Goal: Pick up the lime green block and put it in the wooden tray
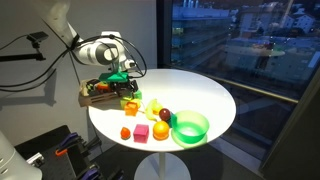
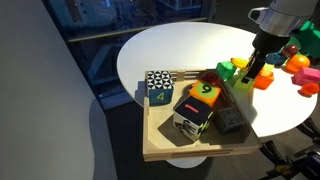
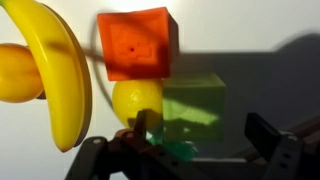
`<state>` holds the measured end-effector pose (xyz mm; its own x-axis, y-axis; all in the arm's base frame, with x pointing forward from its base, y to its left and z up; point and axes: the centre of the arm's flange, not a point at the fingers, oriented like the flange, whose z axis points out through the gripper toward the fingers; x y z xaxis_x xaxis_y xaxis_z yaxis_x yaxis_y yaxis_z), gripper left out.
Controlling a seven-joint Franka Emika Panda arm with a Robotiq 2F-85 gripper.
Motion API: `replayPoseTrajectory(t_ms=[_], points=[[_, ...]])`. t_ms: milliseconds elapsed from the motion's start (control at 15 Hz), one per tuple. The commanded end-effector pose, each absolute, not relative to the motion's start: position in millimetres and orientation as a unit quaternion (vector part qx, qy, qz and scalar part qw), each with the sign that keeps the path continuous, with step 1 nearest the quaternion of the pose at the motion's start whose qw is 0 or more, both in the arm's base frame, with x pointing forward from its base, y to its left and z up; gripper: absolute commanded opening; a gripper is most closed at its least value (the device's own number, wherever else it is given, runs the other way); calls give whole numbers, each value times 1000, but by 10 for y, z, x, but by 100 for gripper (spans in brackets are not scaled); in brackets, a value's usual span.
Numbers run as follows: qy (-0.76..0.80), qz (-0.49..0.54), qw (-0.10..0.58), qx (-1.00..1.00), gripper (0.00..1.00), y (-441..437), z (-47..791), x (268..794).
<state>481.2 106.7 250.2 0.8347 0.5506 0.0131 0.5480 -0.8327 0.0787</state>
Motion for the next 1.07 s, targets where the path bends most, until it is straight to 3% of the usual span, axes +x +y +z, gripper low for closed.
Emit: replayPoseTrajectory(t_ms=[0, 533, 600, 667, 1000], points=[[292, 26, 44, 955, 100, 1096, 2447, 4802], [298, 26, 44, 953, 100, 1161, 2377, 4767], [298, 29, 45, 953, 75, 1171, 2373, 4767], [298, 31, 47, 953, 75, 1179, 2373, 4774], [268, 29, 53, 962, 34, 1172, 2424, 4850]])
